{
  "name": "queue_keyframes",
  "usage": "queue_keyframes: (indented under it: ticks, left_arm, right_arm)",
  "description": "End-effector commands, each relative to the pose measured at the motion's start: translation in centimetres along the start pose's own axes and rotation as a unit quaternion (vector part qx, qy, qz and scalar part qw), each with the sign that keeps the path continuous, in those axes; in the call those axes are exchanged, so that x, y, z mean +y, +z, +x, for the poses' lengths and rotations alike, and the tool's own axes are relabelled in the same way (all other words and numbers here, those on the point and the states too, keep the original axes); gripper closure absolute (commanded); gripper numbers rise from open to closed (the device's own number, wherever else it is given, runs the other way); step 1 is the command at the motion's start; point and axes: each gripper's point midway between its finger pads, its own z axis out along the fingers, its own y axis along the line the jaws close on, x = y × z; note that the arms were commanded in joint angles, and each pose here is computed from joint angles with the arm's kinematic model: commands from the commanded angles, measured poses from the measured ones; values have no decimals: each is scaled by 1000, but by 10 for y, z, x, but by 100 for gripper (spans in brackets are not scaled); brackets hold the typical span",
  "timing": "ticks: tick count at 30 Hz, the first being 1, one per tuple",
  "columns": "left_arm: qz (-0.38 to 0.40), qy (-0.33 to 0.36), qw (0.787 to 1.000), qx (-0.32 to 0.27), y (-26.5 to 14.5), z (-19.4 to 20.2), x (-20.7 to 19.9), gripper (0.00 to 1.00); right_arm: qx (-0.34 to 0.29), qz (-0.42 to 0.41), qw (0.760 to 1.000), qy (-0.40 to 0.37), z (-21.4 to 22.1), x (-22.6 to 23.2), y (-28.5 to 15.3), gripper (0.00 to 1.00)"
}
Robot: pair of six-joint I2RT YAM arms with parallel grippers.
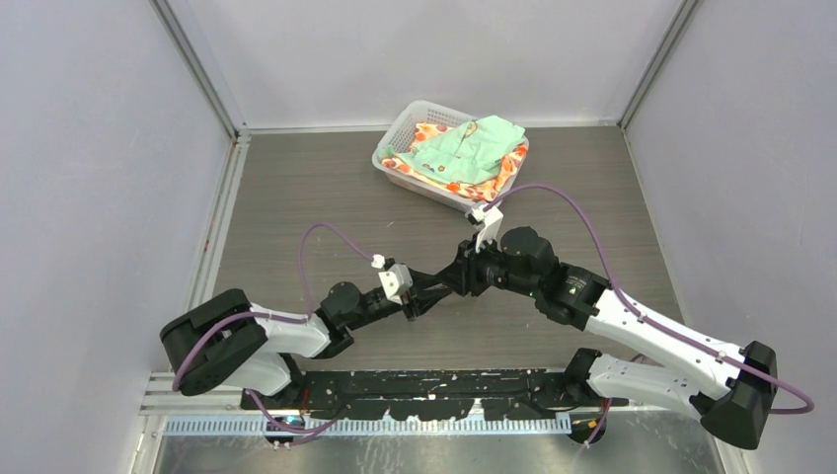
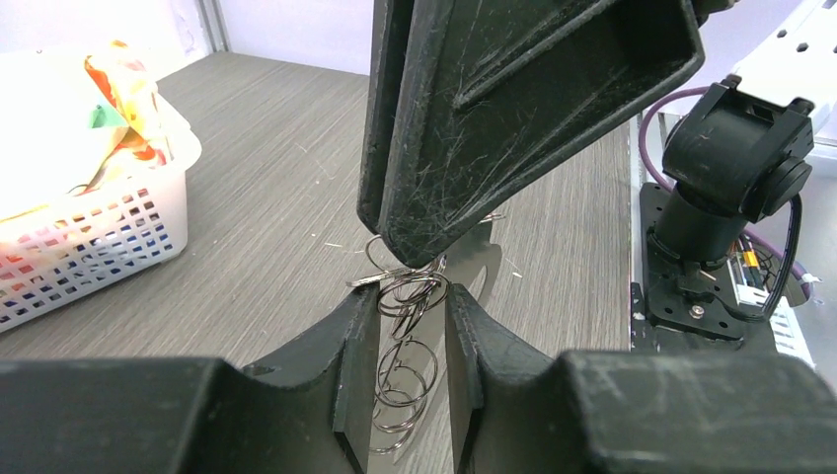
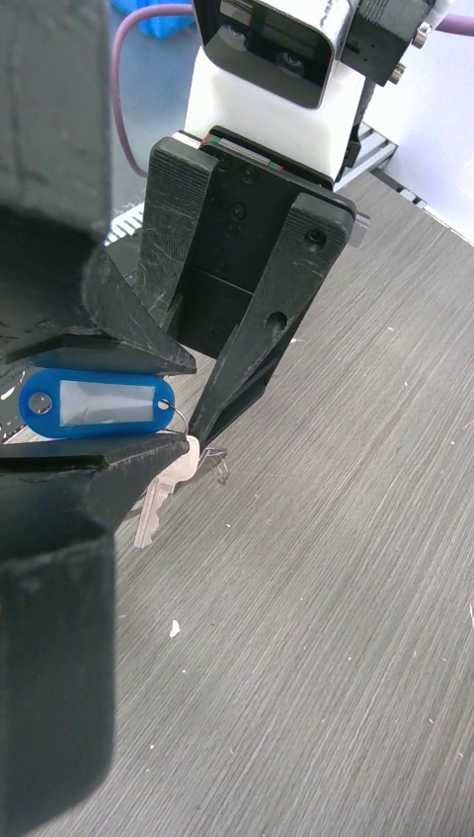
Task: Remove the keys from the keyring
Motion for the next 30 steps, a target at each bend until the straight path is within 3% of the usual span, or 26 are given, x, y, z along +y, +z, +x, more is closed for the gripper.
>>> queue_keyframes:
  ticks: [1,8,26,30]
  left_arm:
    - [1,24,999,-35,5,-18,0,74]
    - [9,45,998,-29,6,-17,-3,99]
    - [69,113,991,-5,10,-20,-22,100]
    - [82,118,990,-11,10,-24,-27,100]
  right_arm:
    - [-63,-24,998,-3,-39,19,-7,99]
    - [-59,-24,998,-6,-39,19,-7,99]
    - [-12,-8,1000,-22,-29,14,7,99]
    - [-3,37,999,-23,-27,-3,11,99]
